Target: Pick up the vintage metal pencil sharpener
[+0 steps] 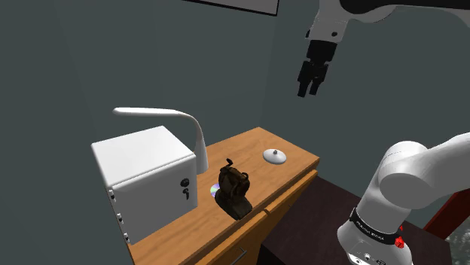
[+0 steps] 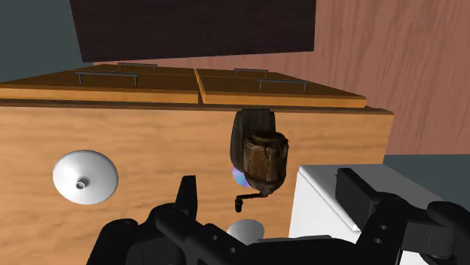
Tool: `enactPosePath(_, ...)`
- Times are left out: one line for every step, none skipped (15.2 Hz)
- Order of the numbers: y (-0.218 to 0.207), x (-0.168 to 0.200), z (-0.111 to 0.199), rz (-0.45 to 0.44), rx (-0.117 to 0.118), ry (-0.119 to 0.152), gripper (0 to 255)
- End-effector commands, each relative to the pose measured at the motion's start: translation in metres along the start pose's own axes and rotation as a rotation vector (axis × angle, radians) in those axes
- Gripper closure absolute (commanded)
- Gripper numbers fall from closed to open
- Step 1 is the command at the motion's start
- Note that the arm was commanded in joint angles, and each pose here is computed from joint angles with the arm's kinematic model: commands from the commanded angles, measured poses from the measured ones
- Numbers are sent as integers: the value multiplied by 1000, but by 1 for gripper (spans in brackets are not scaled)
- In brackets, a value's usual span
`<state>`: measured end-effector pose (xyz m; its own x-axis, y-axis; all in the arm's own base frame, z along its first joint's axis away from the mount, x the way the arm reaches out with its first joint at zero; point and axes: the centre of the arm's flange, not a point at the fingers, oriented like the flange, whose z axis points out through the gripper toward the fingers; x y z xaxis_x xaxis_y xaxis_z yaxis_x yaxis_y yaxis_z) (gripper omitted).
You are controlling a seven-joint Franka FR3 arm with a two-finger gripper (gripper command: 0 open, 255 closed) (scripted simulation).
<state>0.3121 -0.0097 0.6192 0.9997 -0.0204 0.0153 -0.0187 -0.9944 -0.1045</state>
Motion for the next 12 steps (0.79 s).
enactPosePath(0,0,0,0,0,0,0)
enactPosePath(-5,6,11,11,-5,1,0)
enactPosePath(-10,12,22,21,-10,2,0)
enactPosePath(-14,19,33,32,-16,3,0)
enactPosePath(-19,25,44,43,-21,4,0)
enactPosePath(-23,31,55,54,-26,6,0)
enactPosePath(-27,38,66,64,-31,7,0)
enactPosePath(-31,44,77,75,-37,8,0)
enactPosePath(-35,51,88,86,-42,9,0)
enactPosePath(-39,57,99,96,-47,10,0)
enactPosePath(-43,64,110,107,-52,11,0)
enactPosePath(-46,71,121,118,-58,12,0)
